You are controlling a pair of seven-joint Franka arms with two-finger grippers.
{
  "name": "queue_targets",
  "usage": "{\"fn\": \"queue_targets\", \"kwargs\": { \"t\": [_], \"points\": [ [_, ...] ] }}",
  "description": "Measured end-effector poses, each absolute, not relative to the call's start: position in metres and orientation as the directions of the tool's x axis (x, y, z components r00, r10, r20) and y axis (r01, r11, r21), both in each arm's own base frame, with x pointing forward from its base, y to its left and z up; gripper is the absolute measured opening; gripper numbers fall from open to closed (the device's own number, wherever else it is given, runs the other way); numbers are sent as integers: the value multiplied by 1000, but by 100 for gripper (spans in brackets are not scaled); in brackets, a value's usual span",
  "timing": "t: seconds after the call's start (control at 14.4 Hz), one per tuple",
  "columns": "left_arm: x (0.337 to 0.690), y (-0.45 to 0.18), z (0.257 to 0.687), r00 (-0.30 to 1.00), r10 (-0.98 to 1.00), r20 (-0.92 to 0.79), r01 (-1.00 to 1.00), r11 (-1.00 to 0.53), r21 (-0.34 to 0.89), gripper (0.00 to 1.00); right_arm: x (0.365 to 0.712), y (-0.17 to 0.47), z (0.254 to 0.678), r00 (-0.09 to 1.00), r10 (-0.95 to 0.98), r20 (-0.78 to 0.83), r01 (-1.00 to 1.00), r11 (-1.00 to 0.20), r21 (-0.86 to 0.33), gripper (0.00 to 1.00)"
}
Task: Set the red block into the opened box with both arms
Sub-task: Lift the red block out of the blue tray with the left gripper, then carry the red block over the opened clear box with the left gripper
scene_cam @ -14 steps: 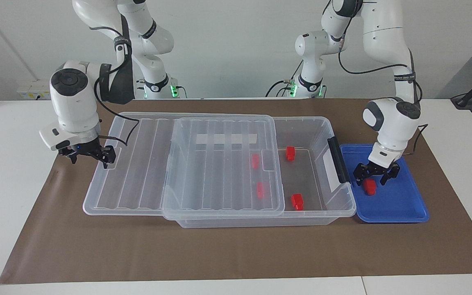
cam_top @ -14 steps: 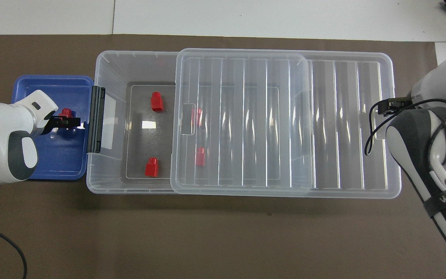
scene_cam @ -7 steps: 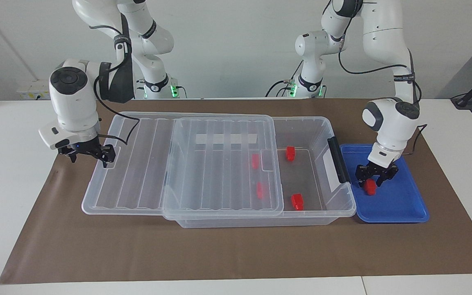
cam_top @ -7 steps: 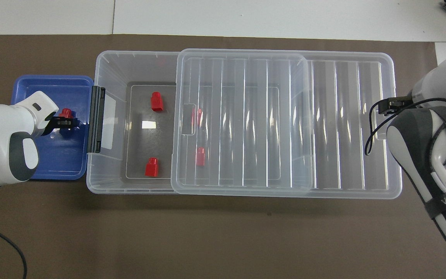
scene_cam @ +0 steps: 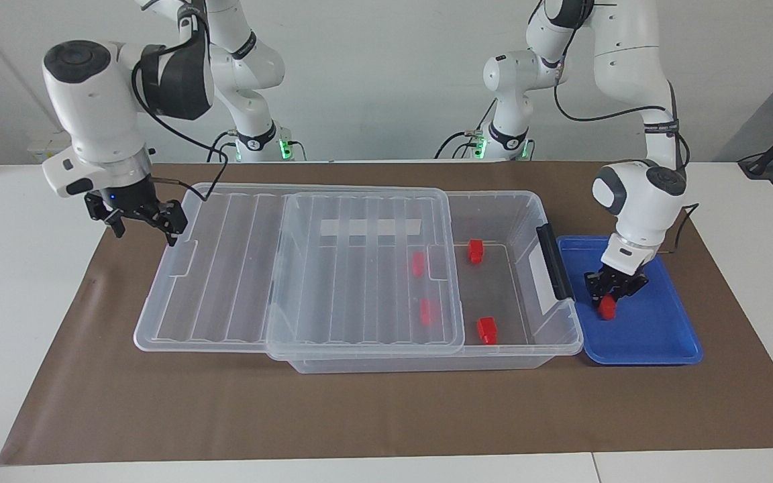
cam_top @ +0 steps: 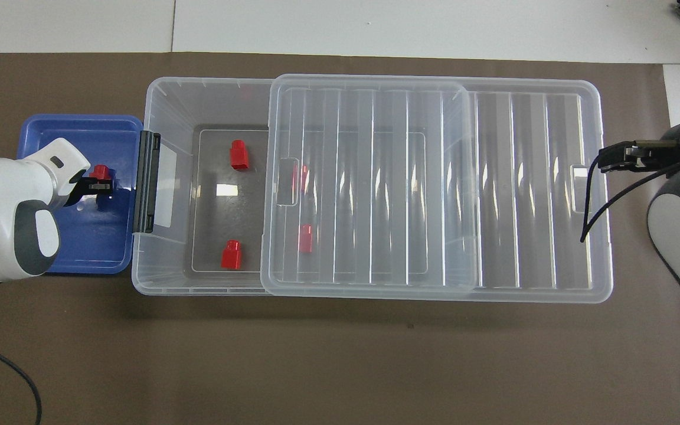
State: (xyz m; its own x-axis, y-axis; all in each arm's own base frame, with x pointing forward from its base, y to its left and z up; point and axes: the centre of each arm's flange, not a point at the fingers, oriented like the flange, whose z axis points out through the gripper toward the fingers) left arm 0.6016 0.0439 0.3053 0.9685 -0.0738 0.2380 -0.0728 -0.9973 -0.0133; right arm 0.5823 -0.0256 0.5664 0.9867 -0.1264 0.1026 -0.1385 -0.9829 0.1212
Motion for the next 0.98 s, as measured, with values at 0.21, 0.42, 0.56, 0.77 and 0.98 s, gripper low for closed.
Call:
{"fn": "queue_targets", "kwargs": {
  "t": [0.21, 0.42, 0.56, 0.77, 0.98],
  "points": [
    [613, 45, 345, 981, -51, 185, -52, -999, 0, 34, 561, -28, 602, 986, -145, 77, -150, -987, 65, 100],
    [614, 40, 413, 989, 6, 147, 3, -1000, 21, 34, 542, -27, 632, 986, -164, 15, -164, -986, 14, 100],
    [613, 30, 470, 993, 44, 110, 40, -998, 45, 34, 539, -28, 633, 986, -167, -10, -167, -986, 14, 100],
    [611, -11, 552, 983, 160, 84, 154, -985, 82, 34, 539, -24, 629, 987, -161, -21, -161, -987, 16, 100],
    [606, -80, 575, 954, 290, 80, 279, -952, 124, 34, 540, -23, 629, 988, -155, -21, -154, -988, 16, 100]
  ]
}}
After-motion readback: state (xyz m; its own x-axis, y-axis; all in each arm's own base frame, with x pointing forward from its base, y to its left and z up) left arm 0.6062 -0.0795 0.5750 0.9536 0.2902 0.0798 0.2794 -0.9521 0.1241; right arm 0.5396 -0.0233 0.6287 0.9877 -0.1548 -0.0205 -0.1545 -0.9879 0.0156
